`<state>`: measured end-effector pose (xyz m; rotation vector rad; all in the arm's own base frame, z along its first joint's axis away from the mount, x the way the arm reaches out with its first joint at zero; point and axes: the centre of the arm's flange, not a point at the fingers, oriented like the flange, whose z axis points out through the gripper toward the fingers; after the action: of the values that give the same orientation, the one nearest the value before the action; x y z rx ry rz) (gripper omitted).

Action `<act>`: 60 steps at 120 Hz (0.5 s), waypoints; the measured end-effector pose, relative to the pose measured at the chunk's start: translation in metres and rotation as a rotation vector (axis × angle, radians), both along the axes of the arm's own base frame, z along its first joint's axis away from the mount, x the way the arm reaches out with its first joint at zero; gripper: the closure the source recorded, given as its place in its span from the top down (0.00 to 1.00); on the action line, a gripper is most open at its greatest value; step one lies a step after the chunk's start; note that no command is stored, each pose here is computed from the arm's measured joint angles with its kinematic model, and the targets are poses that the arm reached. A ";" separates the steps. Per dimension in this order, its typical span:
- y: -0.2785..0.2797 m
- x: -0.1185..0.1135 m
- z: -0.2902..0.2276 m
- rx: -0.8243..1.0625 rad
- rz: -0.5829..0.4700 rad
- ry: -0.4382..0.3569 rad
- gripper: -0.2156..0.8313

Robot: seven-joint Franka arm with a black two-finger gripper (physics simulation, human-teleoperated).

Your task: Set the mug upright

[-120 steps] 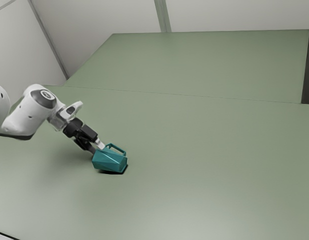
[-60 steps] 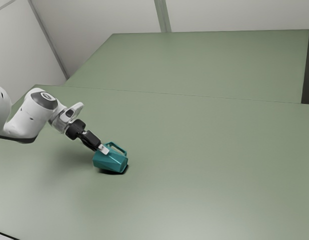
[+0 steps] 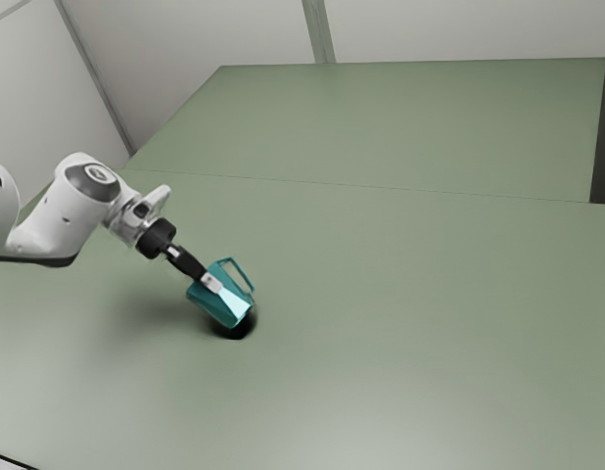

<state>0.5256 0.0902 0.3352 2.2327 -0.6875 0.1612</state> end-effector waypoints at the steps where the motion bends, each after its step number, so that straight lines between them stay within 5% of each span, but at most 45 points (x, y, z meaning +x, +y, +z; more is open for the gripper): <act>1: -0.002 0.000 0.002 0.006 -0.005 -0.007 0.07; 28: -0.047 0.015 0.026 0.290 -0.127 -0.153 0.06; 60: -0.070 0.009 0.042 0.658 -0.179 -0.215 0.06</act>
<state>0.5344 0.0200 0.3769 2.7796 -1.1863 0.0931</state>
